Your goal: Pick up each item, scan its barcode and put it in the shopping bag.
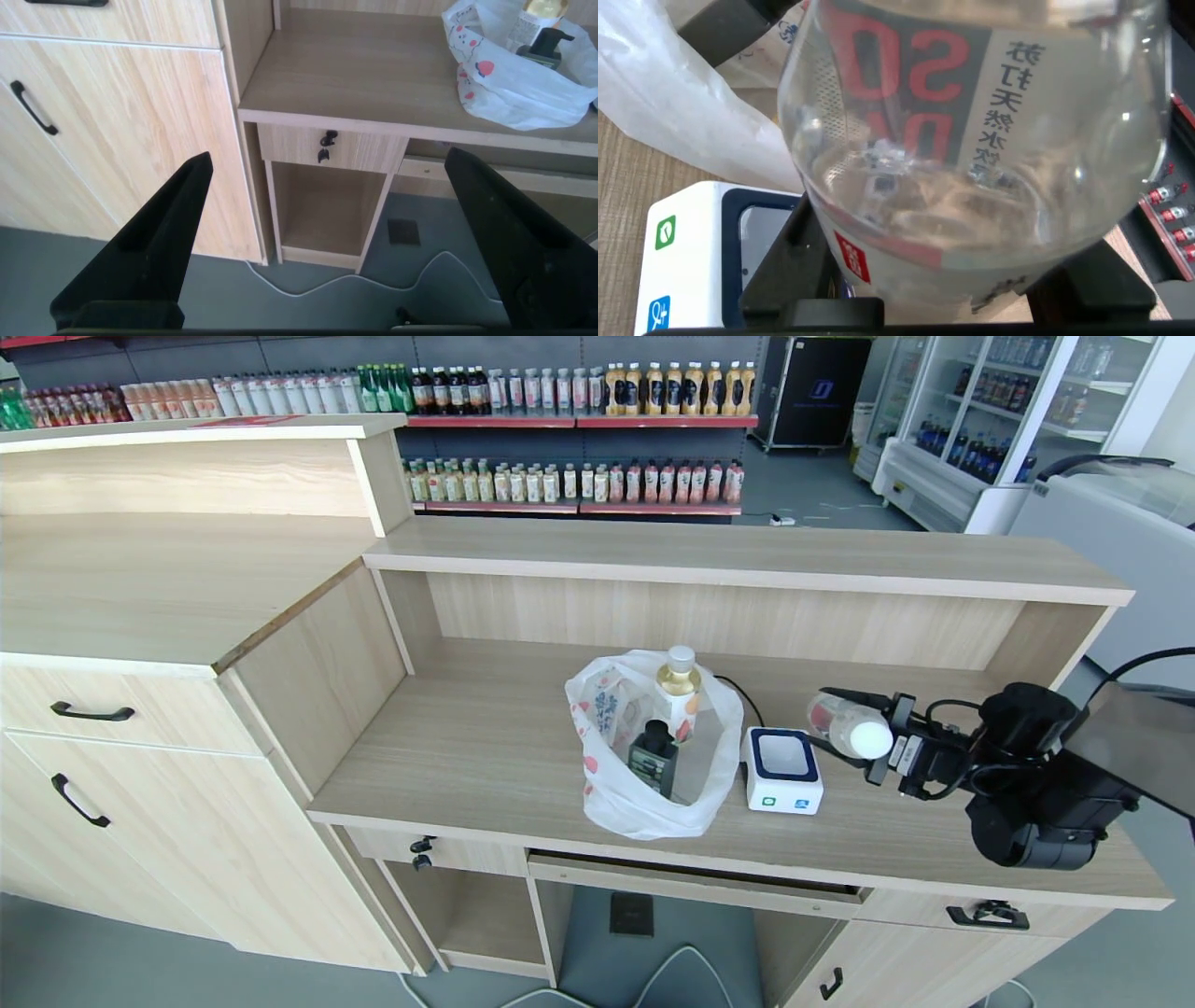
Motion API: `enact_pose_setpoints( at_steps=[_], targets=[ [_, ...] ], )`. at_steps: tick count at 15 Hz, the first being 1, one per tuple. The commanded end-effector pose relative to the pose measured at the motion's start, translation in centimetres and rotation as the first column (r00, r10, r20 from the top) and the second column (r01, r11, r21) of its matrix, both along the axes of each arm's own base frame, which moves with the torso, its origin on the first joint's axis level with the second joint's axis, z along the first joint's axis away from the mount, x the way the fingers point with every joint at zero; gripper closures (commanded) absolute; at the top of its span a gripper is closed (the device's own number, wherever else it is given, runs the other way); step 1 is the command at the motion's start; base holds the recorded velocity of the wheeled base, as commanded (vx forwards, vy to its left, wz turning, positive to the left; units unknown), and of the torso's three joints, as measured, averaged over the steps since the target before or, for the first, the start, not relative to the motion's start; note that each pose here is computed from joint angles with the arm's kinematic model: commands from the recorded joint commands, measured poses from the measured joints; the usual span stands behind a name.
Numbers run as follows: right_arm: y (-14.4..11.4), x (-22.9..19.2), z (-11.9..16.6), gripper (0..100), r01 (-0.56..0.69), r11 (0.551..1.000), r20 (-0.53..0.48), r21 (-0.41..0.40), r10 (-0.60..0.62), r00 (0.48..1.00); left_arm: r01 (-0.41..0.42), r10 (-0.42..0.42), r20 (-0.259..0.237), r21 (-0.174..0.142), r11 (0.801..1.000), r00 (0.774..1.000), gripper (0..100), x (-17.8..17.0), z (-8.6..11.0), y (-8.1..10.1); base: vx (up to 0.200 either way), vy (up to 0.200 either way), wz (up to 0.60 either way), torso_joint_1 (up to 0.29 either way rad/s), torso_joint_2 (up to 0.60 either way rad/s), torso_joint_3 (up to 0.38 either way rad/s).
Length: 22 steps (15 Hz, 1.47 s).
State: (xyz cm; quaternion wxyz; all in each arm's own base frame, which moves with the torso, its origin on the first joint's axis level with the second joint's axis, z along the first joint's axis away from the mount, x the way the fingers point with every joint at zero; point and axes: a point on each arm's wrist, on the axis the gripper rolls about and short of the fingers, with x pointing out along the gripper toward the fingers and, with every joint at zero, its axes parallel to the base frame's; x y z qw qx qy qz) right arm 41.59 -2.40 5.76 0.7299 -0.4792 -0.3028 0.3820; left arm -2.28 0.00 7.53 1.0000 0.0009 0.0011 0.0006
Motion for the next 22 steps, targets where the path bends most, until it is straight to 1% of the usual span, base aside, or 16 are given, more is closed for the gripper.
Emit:
enact_pose_setpoints(
  at_steps=[1,5,22],
  targets=[
    [0.2,0.1,-0.4,100,-0.005,1.000,-0.005,0.000,0.005,1.000,0.000,0.000,0.001,0.000,1.000,1.000,0,0.0,0.0,0.0,0.000,0.000,0.00,0.000,0.00,0.000],
    [0.8,1.0,-0.4,100,-0.020,1.000,0.018,-0.001,0.020,1.000,0.000,0.000,0.001,0.000,1.000,1.000,0,0.0,0.0,0.0,0.000,0.000,0.00,0.000,0.00,0.000],
    [1.6,1.7,-1.2,100,-0.042,0.999,0.016,0.001,0.042,0.999,0.000,0.000,0.001,0.000,1.000,1.000,0,0.0,0.0,0.0,0.000,0.000,0.00,0.000,0.00,0.000]
  ],
)
